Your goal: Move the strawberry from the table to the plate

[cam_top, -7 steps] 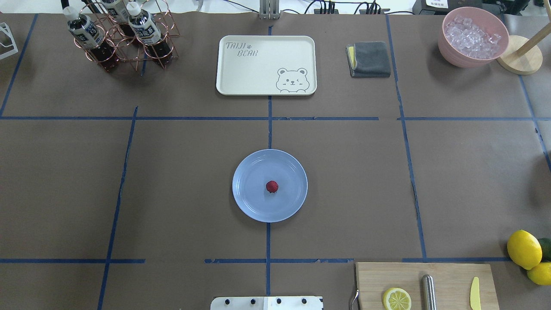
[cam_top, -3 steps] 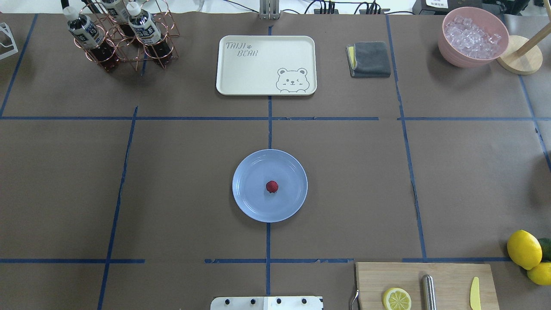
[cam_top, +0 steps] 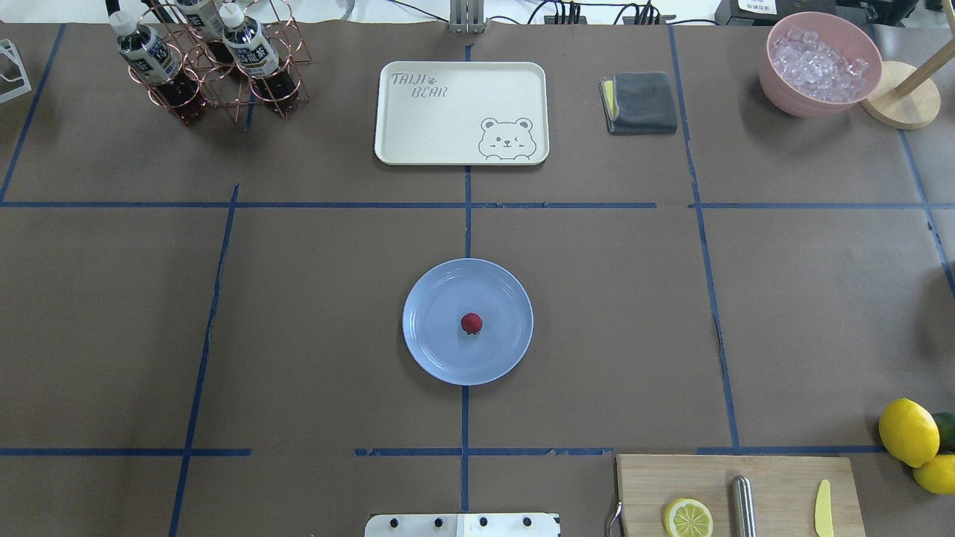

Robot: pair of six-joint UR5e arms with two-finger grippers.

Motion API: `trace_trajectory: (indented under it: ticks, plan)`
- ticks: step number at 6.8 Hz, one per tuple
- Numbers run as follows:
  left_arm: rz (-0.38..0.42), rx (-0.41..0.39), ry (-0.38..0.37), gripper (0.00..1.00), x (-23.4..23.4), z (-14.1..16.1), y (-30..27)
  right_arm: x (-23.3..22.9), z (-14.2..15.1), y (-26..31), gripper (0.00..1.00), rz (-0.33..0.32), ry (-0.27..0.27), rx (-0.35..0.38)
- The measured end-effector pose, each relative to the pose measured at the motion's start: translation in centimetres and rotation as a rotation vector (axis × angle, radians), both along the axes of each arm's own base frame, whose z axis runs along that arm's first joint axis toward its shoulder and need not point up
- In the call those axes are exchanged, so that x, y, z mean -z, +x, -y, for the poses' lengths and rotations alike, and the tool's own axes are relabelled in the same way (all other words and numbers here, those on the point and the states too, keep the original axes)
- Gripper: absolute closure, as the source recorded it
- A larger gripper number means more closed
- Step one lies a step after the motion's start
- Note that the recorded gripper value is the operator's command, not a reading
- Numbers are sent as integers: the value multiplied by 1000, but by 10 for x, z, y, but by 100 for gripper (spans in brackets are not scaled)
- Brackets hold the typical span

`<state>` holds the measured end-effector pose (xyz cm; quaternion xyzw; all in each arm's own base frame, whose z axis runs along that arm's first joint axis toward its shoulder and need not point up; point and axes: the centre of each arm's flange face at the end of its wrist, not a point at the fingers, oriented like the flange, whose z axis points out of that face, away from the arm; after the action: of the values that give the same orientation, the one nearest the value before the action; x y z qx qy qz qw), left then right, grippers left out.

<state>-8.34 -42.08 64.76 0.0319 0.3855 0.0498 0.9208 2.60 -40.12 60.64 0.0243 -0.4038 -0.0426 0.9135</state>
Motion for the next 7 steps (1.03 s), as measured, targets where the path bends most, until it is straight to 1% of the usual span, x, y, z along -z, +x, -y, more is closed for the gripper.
trace_trajectory:
  ticks: [3,5,7]
  plan:
    - [-5,0,-24,0,-9,-9,1,3,3,-2,0,6,-5,-5]
    - [-6,-2,-22,0,-7,-12,1,0,13,-4,0,6,-7,-4]
    - [-5,-3,-9,0,-2,-11,1,2,25,-5,0,2,4,-3]
